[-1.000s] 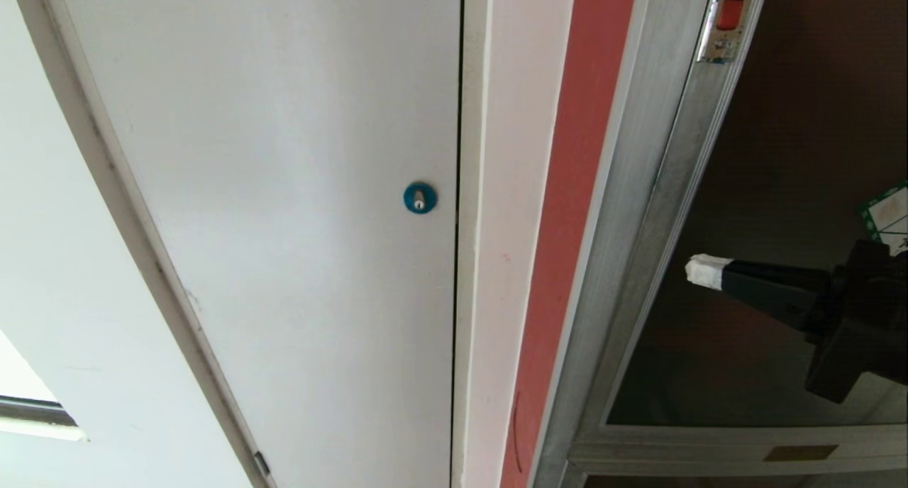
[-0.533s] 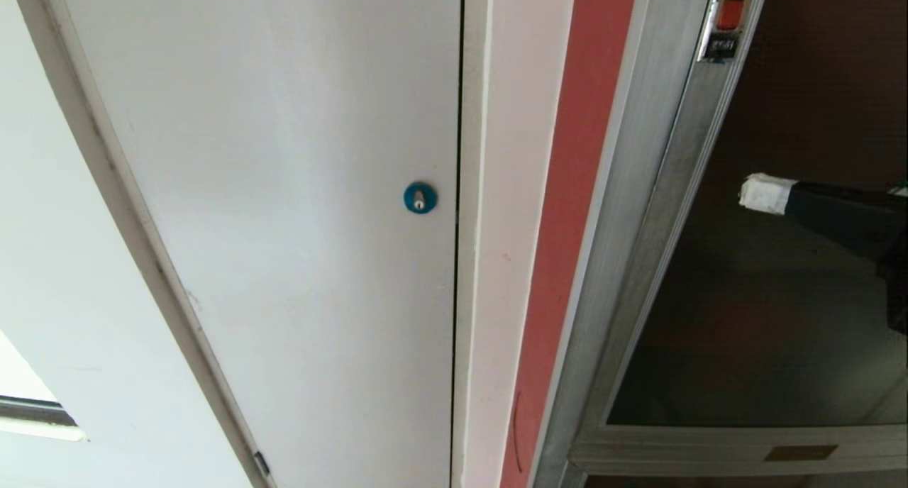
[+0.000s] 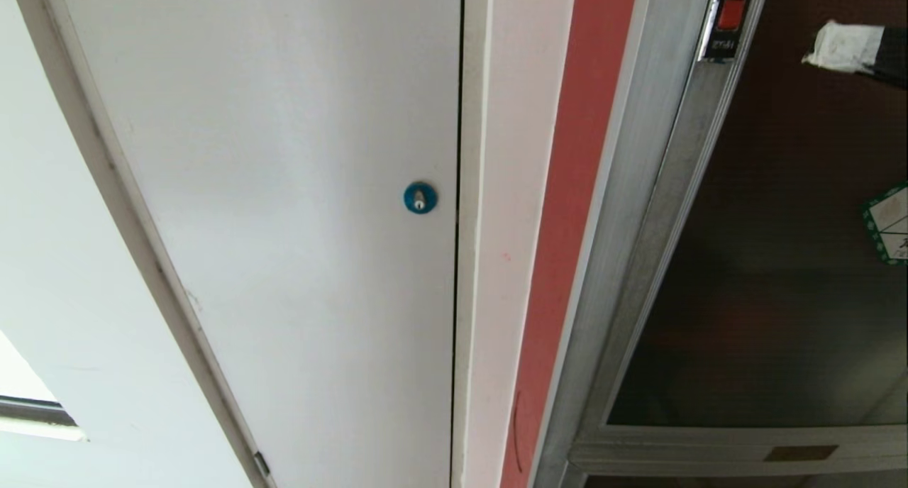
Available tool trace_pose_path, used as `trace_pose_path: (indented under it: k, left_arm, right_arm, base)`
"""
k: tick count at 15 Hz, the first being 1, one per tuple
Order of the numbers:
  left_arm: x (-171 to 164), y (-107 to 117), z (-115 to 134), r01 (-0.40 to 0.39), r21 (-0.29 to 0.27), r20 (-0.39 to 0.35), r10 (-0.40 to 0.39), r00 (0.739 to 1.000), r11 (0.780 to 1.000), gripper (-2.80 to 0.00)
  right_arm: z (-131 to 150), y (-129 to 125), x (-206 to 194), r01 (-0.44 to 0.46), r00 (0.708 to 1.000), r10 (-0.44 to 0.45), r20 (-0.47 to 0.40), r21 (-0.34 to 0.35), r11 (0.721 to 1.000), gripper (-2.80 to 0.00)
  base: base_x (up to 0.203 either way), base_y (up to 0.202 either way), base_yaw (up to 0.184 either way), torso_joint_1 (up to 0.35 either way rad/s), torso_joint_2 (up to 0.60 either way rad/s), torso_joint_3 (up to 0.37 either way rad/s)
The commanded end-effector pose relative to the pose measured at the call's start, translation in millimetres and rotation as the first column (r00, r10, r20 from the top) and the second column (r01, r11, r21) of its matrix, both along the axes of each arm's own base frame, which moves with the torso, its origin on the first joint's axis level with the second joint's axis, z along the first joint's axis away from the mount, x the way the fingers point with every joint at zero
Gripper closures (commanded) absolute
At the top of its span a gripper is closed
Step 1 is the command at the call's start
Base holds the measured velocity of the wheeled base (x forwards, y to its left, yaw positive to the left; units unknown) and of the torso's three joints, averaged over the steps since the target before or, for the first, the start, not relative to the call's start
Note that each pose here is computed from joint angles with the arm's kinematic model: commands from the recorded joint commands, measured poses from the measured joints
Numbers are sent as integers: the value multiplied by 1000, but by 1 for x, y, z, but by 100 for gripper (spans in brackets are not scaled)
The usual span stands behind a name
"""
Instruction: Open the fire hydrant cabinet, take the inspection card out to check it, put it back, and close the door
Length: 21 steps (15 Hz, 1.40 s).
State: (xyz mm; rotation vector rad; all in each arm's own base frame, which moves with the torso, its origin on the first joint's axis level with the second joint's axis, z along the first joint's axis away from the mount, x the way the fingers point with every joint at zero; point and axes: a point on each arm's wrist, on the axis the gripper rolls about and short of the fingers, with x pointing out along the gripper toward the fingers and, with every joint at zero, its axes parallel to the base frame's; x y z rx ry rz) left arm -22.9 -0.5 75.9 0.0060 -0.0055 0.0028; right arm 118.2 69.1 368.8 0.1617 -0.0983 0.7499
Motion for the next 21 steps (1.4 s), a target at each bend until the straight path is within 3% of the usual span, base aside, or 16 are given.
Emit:
trace_pose_path:
  k: [1,7,12,21]
  left_arm:
    - [0,0,-1,0,0,-2,0,1000,1000,0]
    - [0,0,-1,0,0,-2,0,1000,1000,0]
    - [0,0,-1,0,0,-2,0,1000,1000,0]
    - [0,0,-1,0,0,-2,0,1000,1000,0]
  right_arm:
    - [14,2,2,-11,1000,11,8,16,1000,0]
    - [38,9,16,-15,1000,14,21,30,999,0]
    - [53,16,33,31,998,-34,51,51,998,0]
    - [48,13,62,143,989,-144,22,39,989,0]
  base:
    - [0,0,0,0,0,0]
    - [0,0,0,0,0,0]
    - [0,0,0,0,0,0]
    - [0,0,0,0,0,0]
